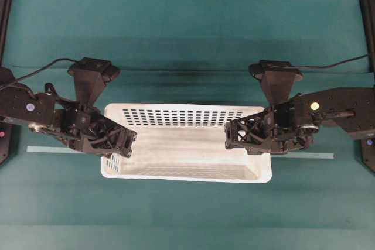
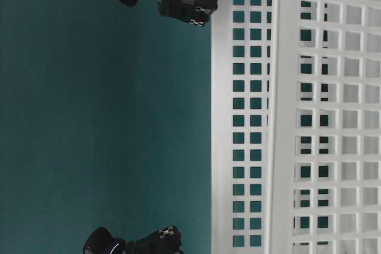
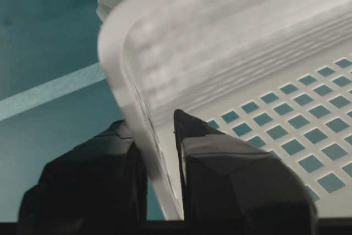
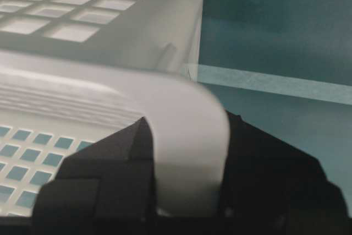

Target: Lift the white basket with both hands.

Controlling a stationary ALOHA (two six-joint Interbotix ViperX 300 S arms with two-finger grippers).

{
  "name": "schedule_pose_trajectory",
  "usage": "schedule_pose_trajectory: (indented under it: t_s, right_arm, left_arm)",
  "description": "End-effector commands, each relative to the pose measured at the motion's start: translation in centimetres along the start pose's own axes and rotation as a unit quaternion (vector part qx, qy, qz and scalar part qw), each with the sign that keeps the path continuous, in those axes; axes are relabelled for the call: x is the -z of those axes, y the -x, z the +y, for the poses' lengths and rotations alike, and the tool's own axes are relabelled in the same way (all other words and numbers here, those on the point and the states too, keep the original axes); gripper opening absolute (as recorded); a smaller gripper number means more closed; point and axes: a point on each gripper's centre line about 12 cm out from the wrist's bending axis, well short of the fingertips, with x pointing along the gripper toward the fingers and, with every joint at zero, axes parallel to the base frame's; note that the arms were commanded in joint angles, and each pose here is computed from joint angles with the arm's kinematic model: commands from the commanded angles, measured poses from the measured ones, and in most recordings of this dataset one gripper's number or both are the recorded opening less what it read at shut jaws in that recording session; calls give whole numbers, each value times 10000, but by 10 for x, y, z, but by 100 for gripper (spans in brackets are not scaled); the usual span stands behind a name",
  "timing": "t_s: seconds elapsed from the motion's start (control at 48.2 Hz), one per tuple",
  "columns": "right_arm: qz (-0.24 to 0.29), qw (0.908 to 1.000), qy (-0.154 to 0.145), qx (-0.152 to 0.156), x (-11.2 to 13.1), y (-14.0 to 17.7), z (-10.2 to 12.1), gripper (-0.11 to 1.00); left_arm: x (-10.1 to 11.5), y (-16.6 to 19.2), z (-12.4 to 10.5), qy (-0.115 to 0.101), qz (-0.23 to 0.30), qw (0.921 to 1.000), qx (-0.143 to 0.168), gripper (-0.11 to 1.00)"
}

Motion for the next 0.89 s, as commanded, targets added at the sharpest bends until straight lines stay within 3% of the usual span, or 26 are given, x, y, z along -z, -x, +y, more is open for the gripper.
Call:
schedule_pose_trajectory:
  t_s: [0.0, 0.124, 0.373, 0.456, 0.56, 0.684, 0.788, 0.871]
  right_arm:
    - [19, 9998, 190, 5, 7, -3, 2, 17]
    - [10, 9998, 202, 13, 7, -3, 1, 17]
    - [-18, 9997, 246, -24, 6, -4, 2, 17]
    - [-27, 9996, 266, -23, 6, -4, 2, 17]
    - [-25, 9997, 252, -16, 6, -5, 2, 19]
    - [-37, 9997, 250, -8, 4, -4, 2, 30]
    - [-87, 9995, 289, -5, 2, -4, 2, 46]
    - [-164, 9992, 371, -15, -1, -4, 2, 64]
  left_arm:
    - [0, -1, -1, -109, -41, 9999, 23, 8]
    - [0, -5, 1, -125, -37, 9999, 0, 8]
    - [-1, -7, -3, -178, -120, 9993, 303, 9]
    - [-2, -8, -4, -173, -146, 9990, 391, 13]
    - [-3, -9, -4, -181, -151, 9989, 398, 27]
    - [-2, -8, -4, -203, -150, 9989, 406, 58]
    - [-2, -8, -4, -203, -151, 9988, 414, 79]
    - [-2, -8, -4, -211, -152, 9988, 413, 82]
